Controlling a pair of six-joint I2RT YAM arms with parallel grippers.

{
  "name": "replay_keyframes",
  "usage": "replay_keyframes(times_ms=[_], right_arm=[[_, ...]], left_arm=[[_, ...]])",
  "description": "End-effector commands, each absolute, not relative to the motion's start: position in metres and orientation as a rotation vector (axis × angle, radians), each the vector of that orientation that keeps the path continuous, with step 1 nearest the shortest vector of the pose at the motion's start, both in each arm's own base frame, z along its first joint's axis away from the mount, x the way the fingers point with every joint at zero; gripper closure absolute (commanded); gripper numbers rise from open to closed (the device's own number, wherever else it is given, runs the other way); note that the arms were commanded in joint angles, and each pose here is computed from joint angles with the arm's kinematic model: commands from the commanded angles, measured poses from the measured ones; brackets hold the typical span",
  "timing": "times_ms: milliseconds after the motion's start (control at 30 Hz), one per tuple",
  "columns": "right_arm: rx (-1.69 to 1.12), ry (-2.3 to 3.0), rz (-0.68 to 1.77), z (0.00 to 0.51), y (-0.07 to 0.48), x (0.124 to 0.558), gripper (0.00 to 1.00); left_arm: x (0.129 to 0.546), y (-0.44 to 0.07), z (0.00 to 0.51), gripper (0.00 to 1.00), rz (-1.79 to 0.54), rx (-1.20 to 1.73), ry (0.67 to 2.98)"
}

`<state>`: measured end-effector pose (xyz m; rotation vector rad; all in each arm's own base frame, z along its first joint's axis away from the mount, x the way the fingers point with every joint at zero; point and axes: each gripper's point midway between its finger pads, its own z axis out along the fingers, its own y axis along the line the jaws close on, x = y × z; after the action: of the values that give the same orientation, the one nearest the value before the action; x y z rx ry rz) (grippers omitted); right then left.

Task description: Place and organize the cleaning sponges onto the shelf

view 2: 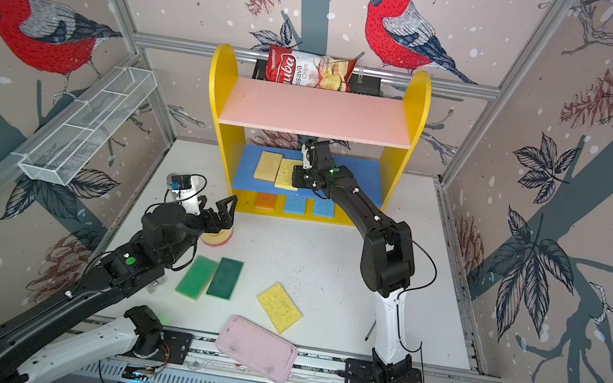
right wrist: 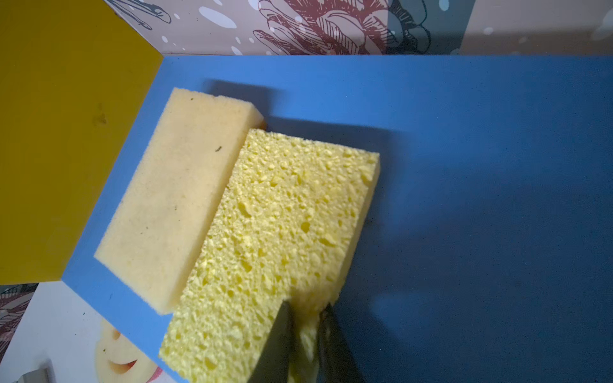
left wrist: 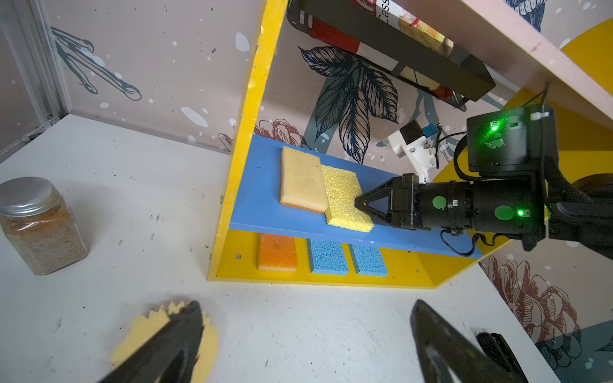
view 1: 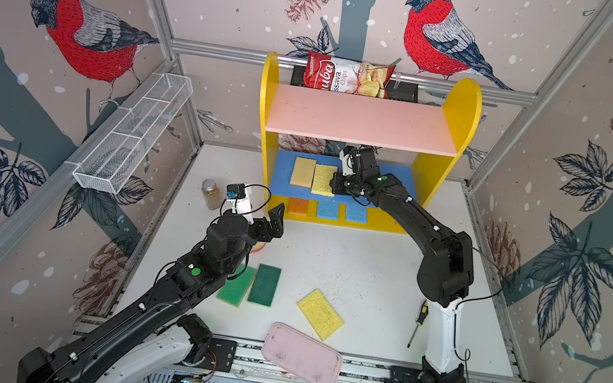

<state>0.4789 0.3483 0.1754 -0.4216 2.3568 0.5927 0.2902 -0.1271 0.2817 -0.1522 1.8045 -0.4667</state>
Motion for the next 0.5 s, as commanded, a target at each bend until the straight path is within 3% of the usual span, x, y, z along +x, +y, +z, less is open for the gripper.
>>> replay_keyframes(times_ms=[0,467], right_arm=[[-0.392,2.363,0.551,0.181,0.336,0.482,0.86],[-0.392,2.38,0.492,0.179,0.307,0.483,0.91]], left_arm=[[0.291,-0.124,0.283,0.04,-0.449,-0.156,1.797],[0.294,-0.131,0.285,0.04,-0.48,-0.155,1.808]])
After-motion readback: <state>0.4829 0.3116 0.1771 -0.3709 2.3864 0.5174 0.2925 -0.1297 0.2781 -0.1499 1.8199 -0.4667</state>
